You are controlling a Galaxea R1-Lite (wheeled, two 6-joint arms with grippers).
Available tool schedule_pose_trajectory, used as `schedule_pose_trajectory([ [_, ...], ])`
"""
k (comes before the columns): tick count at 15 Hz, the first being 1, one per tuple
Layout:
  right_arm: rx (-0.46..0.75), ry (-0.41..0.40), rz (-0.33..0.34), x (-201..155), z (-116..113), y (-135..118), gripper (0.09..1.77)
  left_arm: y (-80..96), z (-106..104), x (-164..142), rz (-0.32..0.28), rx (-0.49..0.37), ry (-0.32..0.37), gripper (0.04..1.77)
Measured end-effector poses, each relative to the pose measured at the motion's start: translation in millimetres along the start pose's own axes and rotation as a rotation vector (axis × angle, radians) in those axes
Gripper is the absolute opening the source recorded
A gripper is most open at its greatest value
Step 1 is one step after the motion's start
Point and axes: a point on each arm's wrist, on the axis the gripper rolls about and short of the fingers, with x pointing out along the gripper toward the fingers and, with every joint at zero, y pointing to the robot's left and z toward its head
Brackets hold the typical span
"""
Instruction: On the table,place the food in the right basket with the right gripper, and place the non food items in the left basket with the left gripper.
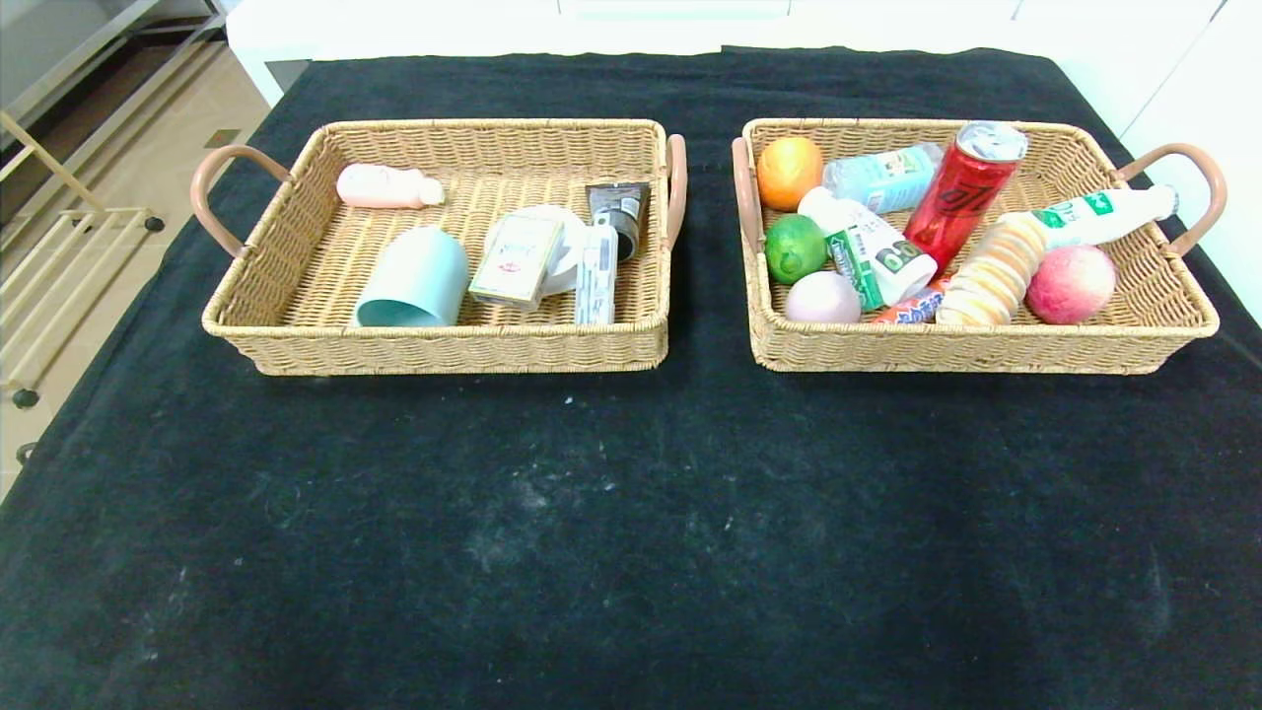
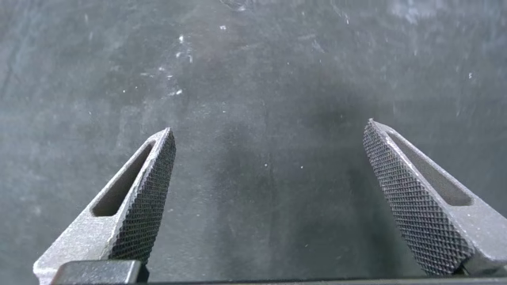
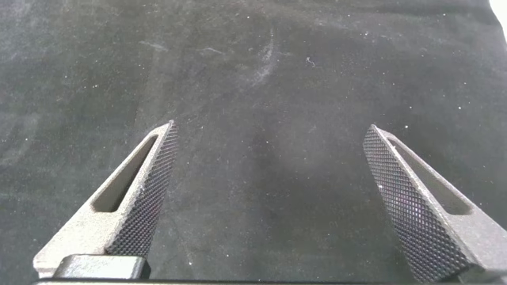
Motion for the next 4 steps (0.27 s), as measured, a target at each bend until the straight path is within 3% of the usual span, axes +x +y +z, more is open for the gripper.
schedule_pose_trajectory([
  [4,0.004,0.0,-0.002,0.0,0.0,0.0,1.71,0.2,0.1,0.0,0.006,-0.019,0.0,1.72],
])
